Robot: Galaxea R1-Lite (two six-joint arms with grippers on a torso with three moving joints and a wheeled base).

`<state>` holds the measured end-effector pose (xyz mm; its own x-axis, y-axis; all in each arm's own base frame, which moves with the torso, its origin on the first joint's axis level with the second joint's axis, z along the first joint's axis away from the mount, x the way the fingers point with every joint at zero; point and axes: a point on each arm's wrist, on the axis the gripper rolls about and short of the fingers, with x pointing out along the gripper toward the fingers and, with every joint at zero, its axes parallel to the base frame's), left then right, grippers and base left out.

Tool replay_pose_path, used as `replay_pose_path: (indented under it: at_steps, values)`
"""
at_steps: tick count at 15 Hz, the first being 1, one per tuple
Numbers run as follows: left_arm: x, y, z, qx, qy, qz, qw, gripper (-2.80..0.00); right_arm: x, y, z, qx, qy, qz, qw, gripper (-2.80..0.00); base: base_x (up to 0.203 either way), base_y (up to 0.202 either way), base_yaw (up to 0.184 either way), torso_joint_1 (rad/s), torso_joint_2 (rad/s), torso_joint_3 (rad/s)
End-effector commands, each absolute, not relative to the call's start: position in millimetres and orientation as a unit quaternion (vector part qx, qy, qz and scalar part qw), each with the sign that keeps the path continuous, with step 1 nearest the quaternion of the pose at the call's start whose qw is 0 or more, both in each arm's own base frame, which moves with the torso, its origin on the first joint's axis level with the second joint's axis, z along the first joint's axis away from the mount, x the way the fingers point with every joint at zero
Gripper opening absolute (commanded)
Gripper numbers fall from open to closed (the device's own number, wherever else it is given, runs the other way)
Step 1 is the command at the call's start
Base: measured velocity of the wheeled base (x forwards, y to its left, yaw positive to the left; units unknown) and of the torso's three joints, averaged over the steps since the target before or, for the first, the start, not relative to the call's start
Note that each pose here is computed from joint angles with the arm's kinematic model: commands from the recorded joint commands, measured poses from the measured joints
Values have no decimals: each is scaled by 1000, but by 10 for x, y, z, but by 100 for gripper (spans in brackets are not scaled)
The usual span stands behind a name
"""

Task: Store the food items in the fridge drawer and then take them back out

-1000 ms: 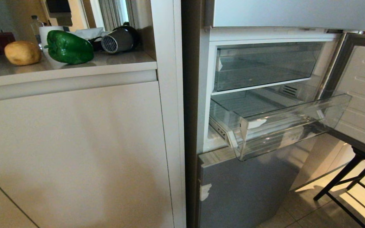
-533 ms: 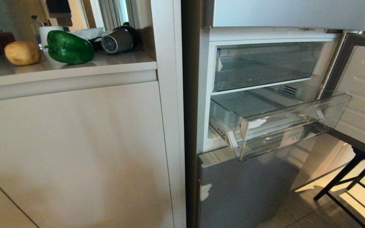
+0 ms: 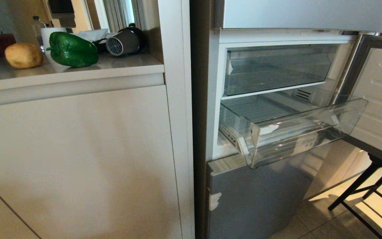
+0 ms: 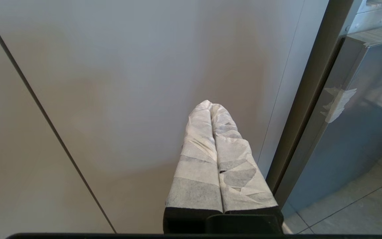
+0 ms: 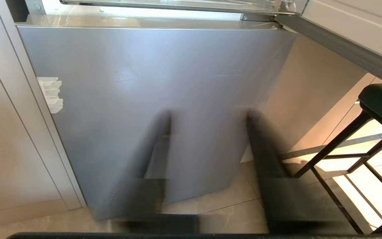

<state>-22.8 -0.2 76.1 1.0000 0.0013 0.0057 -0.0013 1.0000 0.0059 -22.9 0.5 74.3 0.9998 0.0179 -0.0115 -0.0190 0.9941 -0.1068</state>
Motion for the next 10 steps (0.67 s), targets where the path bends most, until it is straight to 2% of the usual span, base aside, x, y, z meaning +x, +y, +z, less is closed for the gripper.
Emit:
replay_pose_path:
  at_steps: [1, 5, 10]
  values:
    - [-226, -2, 753, 3, -2, 1, 1000, -280, -228, 6, 739, -53, 7, 10, 998, -280, 0, 0, 0, 0, 0, 0]
    - [-226, -2, 753, 3, -2, 1, 1000, -280, -228, 6, 739, -51, 7, 10, 999, -280, 0, 0, 0, 27, -75, -53]
    - [-226, -2, 752, 3, -2, 1, 1000, -280, -228, 6, 740, -50, 7, 10, 999, -280, 0, 0, 0, 148, -455, -309]
